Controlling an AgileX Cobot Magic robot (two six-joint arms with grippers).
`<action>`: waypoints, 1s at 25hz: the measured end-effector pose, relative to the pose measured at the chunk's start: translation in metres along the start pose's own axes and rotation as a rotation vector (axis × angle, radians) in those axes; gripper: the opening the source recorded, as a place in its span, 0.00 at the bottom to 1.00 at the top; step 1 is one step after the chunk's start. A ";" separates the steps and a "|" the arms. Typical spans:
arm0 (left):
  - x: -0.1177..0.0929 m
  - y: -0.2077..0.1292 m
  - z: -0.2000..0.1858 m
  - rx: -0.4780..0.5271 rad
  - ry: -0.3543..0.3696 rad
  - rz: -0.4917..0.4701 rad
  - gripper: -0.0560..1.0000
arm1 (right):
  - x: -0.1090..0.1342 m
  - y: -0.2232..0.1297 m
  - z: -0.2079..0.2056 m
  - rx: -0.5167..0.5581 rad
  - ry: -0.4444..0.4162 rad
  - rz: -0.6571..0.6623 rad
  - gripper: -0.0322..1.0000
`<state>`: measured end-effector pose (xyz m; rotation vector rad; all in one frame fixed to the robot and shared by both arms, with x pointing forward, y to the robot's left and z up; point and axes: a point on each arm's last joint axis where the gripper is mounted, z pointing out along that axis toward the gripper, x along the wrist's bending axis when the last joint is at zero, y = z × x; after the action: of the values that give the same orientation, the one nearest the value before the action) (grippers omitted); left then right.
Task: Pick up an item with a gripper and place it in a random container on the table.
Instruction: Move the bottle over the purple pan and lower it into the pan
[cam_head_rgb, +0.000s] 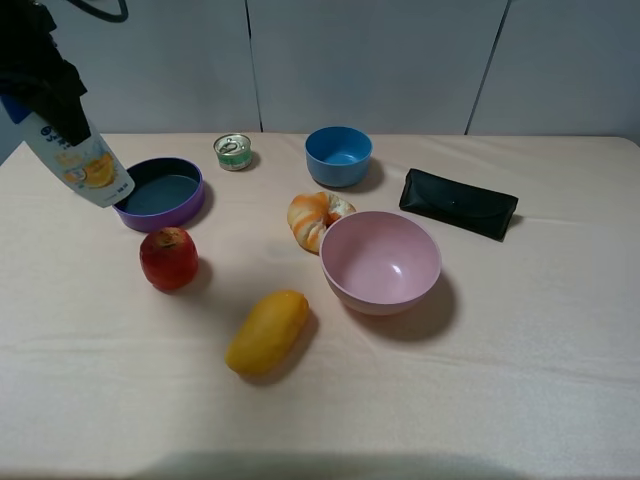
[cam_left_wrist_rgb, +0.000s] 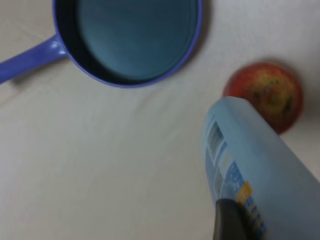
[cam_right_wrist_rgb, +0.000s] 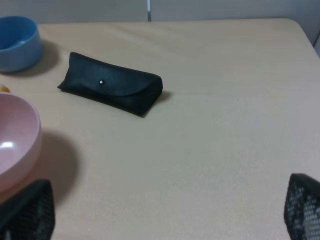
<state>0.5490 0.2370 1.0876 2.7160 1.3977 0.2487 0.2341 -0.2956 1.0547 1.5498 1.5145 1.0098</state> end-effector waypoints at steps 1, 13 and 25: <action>0.002 0.005 0.001 0.000 0.005 -0.004 0.41 | 0.000 0.000 0.000 0.000 0.000 0.000 0.70; 0.033 0.052 0.023 0.002 0.061 -0.013 0.41 | 0.000 0.000 0.000 0.000 0.000 0.000 0.70; 0.059 0.068 0.077 0.087 0.045 -0.043 0.41 | 0.000 0.000 0.000 0.000 0.000 0.000 0.70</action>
<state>0.6512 0.2458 1.0284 2.7618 1.5121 0.2529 0.2341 -0.2956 1.0547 1.5498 1.5145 1.0098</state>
